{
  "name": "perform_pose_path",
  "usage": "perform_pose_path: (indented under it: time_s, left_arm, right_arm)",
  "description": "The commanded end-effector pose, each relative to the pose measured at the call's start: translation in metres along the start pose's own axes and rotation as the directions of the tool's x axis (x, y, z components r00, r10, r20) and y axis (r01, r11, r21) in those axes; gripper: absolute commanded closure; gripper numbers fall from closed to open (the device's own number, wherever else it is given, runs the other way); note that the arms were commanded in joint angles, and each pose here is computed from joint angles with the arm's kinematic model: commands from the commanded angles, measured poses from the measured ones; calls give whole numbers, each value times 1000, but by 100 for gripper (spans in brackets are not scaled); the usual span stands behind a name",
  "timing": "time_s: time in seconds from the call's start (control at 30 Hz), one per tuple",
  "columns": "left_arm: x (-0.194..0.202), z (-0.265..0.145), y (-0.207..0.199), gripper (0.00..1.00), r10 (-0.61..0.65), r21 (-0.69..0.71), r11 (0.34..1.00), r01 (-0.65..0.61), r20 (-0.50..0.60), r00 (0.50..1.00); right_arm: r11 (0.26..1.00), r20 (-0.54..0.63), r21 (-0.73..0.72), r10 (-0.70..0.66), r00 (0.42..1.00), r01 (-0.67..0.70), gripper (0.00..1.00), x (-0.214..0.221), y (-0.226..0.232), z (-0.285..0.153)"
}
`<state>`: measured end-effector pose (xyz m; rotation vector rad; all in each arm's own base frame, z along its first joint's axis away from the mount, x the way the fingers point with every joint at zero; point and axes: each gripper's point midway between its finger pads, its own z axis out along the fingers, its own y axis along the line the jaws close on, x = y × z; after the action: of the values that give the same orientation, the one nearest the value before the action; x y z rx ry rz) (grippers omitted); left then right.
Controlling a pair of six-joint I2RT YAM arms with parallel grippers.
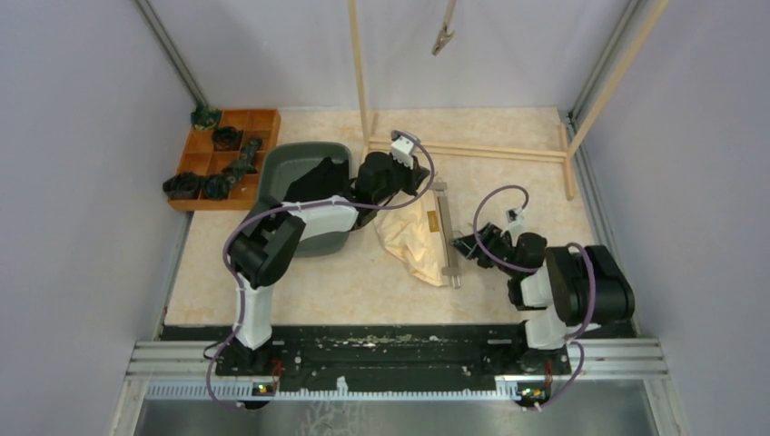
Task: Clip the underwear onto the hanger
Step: Pick up the hanger at the center of the board.
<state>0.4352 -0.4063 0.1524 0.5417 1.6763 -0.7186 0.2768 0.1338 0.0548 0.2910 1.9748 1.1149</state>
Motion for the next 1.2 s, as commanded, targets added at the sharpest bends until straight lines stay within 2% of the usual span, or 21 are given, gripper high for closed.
perform_pose_path:
  time_s: [0.0, 0.27, 0.47, 0.53, 0.67, 0.77, 0.9, 0.93, 1.03, 1.17]
  left_arm:
    - [-16, 6, -1, 100, 14, 18, 1000, -14, 37, 999]
    - [-15, 7, 1, 100, 11, 18, 1000, -11, 37, 999]
    - [-14, 12, 4, 100, 4, 19, 1000, -5, 35, 999]
    - [-15, 13, 4, 100, 3, 20, 1000, -3, 36, 999]
    - [-16, 15, 6, 100, -1, 20, 1000, 1, 34, 999]
    - [-16, 16, 8, 98, -2, 14, 1000, 1, 31, 1000]
    - [-14, 16, 14, 86, -7, -4, 1000, 7, 20, 1000]
    - [-13, 16, 16, 79, -10, -11, 1000, 10, 15, 1000]
    - [-9, 14, 25, 45, -24, -46, 999, 24, 0, 1000]
    - [-6, 8, 36, 27, -48, -89, 995, 46, -13, 999]
  right_arm:
    - [994, 32, -107, -27, 999, 30, 39, -5, 15, 5]
    - [978, 6, -206, 41, 999, -39, 44, 6, 18, 11]
    - [976, -2, -220, 12, 1000, -12, 48, 10, 22, 15]
    - [975, -4, -221, 13, 1000, -14, 53, 9, 22, 16]
    - [976, -10, -216, 19, 1000, -21, 73, 11, 20, 18]
    - [976, 2, -216, 11, 1000, -10, 76, 9, 21, 17]
    - [975, 19, -222, 1, 1000, 4, 87, 6, 26, 14]
    - [974, 27, -226, -4, 1000, 10, 89, 4, 27, 13]
    - [970, 45, -242, -16, 999, 27, 96, -1, 35, 9]
    - [970, 44, -238, -34, 998, 43, 99, -5, 39, 9]
